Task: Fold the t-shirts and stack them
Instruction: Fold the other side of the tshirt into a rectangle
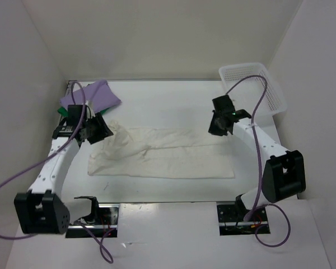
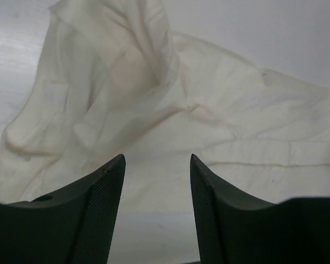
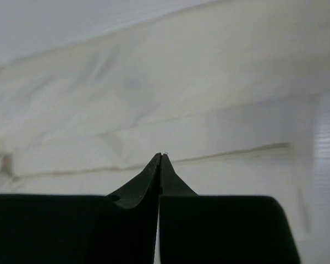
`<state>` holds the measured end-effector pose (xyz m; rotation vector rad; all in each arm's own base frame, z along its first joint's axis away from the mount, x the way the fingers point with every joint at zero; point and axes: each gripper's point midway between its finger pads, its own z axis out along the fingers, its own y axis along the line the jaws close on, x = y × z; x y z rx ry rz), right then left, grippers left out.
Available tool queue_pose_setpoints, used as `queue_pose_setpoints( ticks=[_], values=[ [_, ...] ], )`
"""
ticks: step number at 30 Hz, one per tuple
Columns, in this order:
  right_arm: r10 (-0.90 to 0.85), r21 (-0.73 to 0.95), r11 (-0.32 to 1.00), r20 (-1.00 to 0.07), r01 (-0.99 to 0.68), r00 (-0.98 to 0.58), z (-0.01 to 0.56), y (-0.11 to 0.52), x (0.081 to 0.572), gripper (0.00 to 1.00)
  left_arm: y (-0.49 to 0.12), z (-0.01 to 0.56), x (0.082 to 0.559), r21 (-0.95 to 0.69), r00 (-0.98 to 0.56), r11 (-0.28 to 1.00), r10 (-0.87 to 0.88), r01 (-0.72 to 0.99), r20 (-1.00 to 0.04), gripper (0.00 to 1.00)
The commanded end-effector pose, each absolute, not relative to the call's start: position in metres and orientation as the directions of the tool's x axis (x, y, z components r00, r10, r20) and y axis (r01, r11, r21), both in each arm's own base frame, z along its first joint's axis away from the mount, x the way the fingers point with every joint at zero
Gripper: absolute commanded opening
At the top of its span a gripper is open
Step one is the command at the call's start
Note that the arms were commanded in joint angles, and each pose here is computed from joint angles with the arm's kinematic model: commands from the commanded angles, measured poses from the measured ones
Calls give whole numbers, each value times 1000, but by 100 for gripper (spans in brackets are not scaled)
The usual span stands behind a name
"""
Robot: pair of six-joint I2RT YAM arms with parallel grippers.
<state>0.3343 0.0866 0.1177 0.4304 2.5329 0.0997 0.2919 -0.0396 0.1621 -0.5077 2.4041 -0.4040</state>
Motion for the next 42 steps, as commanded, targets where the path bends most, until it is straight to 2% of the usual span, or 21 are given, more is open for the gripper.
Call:
queue_pose_setpoints(
  ticks=[1,2,3,6,10,11,14,16,18,19,20,24,28,32,34,38,42],
  values=[
    [266,362,928,-477,89,-837,130,170,309,0,-53,149,344,-415,-702,886,-429,-206,-569,59],
    [280,416,906,-453,77,-846,131,189,303,1,-54,136,356,-402,-713,891,-423,-213,-559,60],
    [249,467,884,-457,8,-854,131,219,298,7,-53,135,365,-383,-706,897,-418,-221,-572,62],
    [177,540,835,-443,-104,-879,140,278,284,17,-52,119,387,-375,-704,898,-419,-229,-574,68],
    [132,561,810,-459,-172,-878,146,314,288,23,-53,94,414,-343,-747,915,-380,-215,-546,67],
    [121,559,812,-442,-168,-889,138,319,290,25,-53,96,417,-325,-752,922,-365,-210,-549,61],
    [98,559,805,-455,-199,-885,142,337,290,26,-47,110,428,-320,-703,921,-380,-224,-601,56],
    [91,562,800,-460,-210,-883,142,346,293,33,-44,116,428,-322,-671,918,-391,-233,-630,51],
    [89,560,802,-456,-208,-885,135,355,303,35,-42,113,428,-315,-667,918,-392,-240,-634,39],
    [81,555,804,-459,-215,-884,132,358,307,35,-42,103,426,-306,-686,919,-391,-250,-614,25],
    [68,547,806,-467,-228,-882,130,362,312,36,-38,103,430,-289,-683,920,-391,-266,-616,19],
    [4,549,788,-456,-278,-890,126,390,324,46,-12,76,409,-235,-729,904,-426,-356,-536,2],
    [-15,537,790,-465,-295,-885,115,403,339,48,21,80,377,-250,-694,866,-498,-434,-519,2],
    [-64,544,776,-436,-319,-898,101,422,335,50,25,68,364,-237,-725,861,-507,-449,-466,8],
    [-85,533,773,-451,-345,-889,101,434,336,50,26,62,363,-227,-728,861,-507,-456,-462,8],
    [-128,520,782,-406,-344,-905,77,446,328,50,33,55,361,-206,-724,855,-514,-476,-460,7],
    [-125,506,788,-425,-350,-896,74,448,335,50,33,39,359,-215,-741,843,-537,-494,-404,8]
  ],
)
